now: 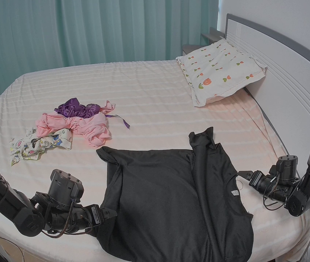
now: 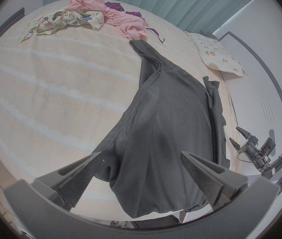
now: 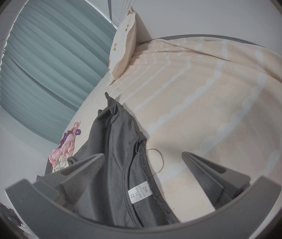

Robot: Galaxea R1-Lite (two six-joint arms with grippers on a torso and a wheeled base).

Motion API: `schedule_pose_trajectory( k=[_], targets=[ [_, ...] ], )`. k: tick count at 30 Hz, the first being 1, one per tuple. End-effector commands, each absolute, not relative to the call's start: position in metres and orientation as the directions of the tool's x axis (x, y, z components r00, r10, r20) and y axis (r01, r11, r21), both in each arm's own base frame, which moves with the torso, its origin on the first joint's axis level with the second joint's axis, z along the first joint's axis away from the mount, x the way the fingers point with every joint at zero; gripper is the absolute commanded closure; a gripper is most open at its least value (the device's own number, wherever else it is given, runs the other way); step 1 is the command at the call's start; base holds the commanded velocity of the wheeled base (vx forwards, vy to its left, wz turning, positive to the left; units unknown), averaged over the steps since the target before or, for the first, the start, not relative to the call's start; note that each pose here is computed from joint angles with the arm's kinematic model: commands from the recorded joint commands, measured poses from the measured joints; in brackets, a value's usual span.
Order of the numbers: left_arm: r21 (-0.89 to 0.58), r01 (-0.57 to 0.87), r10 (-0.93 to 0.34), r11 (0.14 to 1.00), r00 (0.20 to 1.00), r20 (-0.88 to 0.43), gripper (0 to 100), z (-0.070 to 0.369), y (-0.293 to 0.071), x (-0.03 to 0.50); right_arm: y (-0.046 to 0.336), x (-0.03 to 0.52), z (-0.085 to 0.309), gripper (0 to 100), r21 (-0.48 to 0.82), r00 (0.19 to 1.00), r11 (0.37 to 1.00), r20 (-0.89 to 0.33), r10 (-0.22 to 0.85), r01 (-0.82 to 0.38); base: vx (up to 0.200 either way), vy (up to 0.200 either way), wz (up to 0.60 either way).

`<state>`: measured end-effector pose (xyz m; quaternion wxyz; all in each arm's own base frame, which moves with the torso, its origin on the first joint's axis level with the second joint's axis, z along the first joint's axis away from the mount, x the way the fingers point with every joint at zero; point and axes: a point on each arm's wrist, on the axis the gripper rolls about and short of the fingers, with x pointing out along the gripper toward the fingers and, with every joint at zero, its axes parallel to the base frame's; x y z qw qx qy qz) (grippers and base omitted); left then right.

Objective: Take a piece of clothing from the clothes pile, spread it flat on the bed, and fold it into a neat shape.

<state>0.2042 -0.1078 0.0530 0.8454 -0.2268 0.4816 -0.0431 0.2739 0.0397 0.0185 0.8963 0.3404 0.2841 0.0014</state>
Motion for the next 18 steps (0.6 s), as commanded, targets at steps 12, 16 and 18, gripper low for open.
schedule_pose_trajectory(
  k=[12,16,18],
  targets=[
    [-0.416,-0.144,-0.289,0.898,0.521,-0.803,0,0.049,-0.110,0.205,0.047,0.266,0.017,0,0.592,0.822,0.788,-0.526,0.218,0.169,-0.167,0.000,0.00],
    [-0.432,-0.149,-0.291,0.889,0.545,-0.786,0,0.046,-0.114,0.215,0.047,0.266,0.017,0,0.592,0.823,0.788,-0.524,0.218,0.168,0.000,0.000,0.00],
    [-0.440,-0.146,-0.293,0.886,0.558,-0.776,0,0.045,-0.114,0.216,0.047,0.266,0.017,0,0.592,0.823,0.788,-0.524,0.218,0.168,0.000,0.000,0.00]
  ],
)
